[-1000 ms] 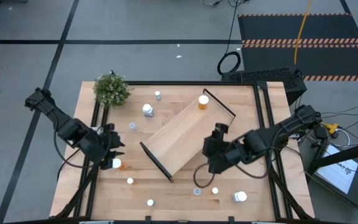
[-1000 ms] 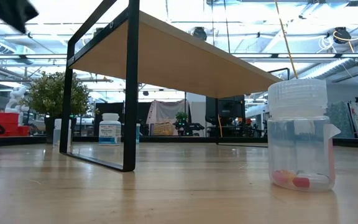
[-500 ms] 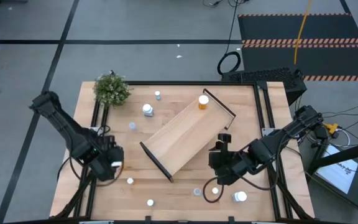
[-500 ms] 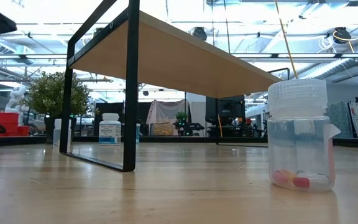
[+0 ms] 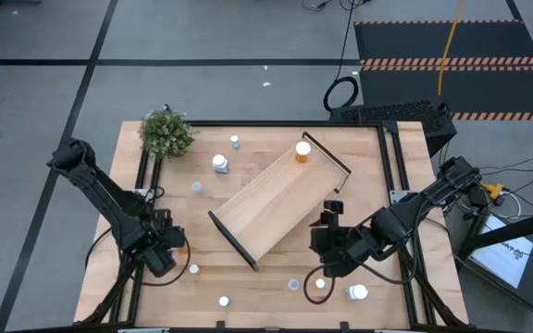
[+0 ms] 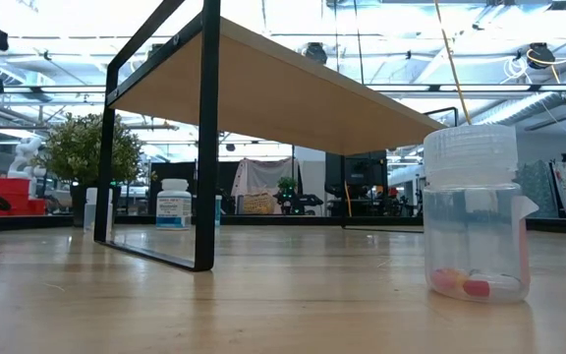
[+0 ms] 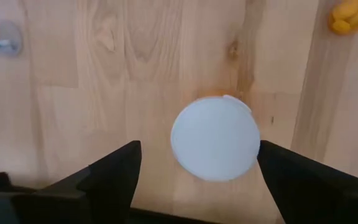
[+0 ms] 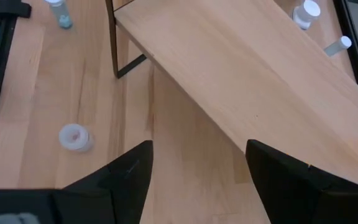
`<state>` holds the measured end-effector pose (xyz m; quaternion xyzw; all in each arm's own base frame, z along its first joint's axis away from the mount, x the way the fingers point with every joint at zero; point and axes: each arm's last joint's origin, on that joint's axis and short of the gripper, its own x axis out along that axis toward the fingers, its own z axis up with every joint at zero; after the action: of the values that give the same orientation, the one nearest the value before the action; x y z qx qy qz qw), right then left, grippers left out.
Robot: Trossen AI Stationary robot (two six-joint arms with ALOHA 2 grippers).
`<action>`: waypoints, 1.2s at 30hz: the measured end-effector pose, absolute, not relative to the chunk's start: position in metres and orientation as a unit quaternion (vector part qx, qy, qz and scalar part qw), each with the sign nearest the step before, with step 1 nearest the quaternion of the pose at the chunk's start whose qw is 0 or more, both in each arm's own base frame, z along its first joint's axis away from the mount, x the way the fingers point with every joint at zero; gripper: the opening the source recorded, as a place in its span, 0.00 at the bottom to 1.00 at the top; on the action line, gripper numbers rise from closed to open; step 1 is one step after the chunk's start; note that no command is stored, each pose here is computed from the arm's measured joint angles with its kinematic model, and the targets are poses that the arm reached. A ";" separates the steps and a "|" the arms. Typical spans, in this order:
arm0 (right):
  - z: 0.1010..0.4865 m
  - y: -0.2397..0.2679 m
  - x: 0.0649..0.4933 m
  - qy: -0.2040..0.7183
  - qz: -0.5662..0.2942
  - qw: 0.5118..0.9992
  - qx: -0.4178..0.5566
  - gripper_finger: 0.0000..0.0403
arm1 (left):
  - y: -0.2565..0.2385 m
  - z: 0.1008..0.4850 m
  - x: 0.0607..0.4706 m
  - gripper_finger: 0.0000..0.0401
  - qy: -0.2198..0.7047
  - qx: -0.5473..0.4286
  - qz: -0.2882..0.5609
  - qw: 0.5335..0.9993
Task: Pick and place medicine bottles onto shelf by color
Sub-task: Put the large orange pill bottle on the shelf aligned with the other large orange pill bottle
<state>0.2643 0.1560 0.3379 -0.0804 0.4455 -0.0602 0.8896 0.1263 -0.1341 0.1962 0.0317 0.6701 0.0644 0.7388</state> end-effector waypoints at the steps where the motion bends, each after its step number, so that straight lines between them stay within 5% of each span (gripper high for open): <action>1: 0.338 0.156 0.265 0.444 -0.060 0.890 -0.080 0.63 | -0.134 0.194 0.126 0.80 0.669 0.034 0.062 0.740; 7: 0.338 0.156 0.265 0.444 -0.060 0.891 -0.080 0.63 | -0.131 0.186 0.124 0.79 0.671 0.044 0.064 0.737; 20: 0.338 0.156 0.265 0.444 -0.060 0.890 -0.080 0.63 | -0.135 0.182 0.128 0.53 0.654 0.036 0.032 0.755; 36: 0.317 0.161 0.281 0.391 -0.034 0.916 -0.084 0.63 | -0.137 0.206 0.132 0.53 0.670 0.026 0.033 0.741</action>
<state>0.2812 0.1606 0.3172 -0.0841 0.3906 -0.0343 0.9161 0.1324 -0.1374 0.2059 0.0264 0.6705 0.0330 0.7407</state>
